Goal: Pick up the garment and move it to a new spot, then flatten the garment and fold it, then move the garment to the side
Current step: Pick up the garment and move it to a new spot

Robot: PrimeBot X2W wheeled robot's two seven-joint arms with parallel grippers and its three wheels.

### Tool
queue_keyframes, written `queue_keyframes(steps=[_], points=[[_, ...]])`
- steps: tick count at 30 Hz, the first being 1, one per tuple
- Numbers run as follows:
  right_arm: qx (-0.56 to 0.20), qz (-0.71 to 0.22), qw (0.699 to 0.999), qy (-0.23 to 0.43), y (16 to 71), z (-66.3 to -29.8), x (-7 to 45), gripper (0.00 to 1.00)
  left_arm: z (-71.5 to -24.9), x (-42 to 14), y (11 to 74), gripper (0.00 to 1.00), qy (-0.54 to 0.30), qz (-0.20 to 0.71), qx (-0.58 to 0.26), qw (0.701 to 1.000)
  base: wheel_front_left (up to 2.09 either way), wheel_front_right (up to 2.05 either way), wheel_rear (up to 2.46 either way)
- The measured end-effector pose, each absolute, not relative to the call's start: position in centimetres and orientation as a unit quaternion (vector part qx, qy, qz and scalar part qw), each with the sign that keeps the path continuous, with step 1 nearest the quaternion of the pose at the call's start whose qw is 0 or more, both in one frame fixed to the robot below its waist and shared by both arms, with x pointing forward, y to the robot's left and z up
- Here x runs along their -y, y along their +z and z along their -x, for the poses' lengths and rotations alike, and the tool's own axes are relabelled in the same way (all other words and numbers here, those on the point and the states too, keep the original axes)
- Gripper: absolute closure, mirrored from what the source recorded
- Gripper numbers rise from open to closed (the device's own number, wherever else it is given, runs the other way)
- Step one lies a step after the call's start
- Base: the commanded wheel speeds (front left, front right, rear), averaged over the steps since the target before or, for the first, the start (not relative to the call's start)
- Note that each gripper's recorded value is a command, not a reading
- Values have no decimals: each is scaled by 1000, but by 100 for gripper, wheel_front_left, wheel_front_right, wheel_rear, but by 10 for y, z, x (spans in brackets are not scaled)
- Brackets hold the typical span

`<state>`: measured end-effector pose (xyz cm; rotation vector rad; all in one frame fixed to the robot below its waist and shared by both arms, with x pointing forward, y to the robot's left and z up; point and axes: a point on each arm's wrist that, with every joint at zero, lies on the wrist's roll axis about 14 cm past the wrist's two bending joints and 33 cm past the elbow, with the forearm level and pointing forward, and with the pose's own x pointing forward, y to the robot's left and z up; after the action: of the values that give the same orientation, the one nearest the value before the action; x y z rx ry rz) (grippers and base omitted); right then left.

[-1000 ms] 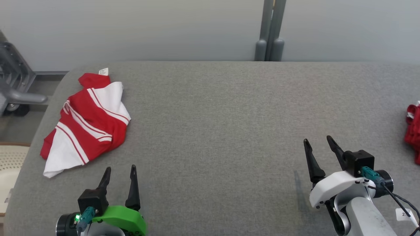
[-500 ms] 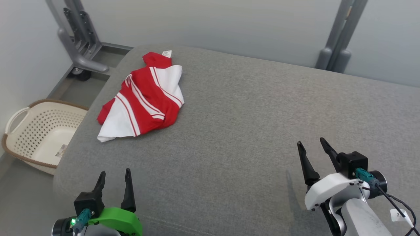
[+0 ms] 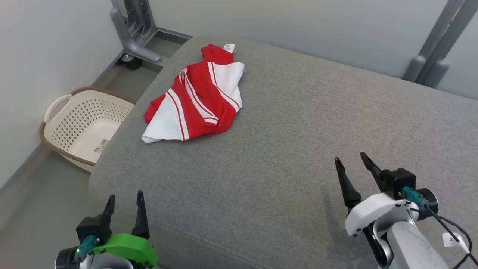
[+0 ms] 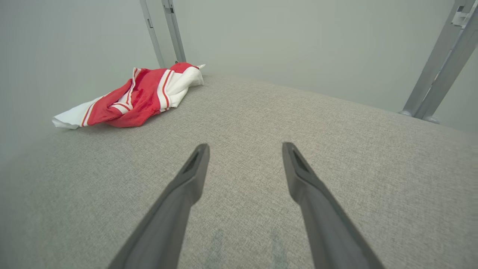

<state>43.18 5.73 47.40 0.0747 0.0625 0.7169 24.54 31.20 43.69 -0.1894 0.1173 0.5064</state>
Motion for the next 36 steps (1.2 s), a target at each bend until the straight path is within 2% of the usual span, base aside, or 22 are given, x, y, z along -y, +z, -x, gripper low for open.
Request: queue_keyframes(steps=[5, 14, 20, 30, 36], points=[[-33, -31, 941, 336, 469, -441, -41, 0, -280, -319, 454, 0, 222, 74, -43, 971, 0, 0, 0], [-21, -17, 951, 308, 467, -470, -8, 0, -347, -347, 464, 0, 176, 23, -68, 982, 0, 0, 0], [-11, -7, 961, 275, 466, -487, 26, 0, -382, -345, 441, 0, 140, 19, -122, 982, 0, 0, 0], [-18, 17, 977, 213, 452, -501, 92, 0, -431, -323, 401, 0, 104, 73, -199, 972, 0, 0, 0], [-33, 29, 983, 178, 440, -502, 127, 0, -436, -322, 367, 0, 108, 83, -256, 957, 0, 0, 0]])
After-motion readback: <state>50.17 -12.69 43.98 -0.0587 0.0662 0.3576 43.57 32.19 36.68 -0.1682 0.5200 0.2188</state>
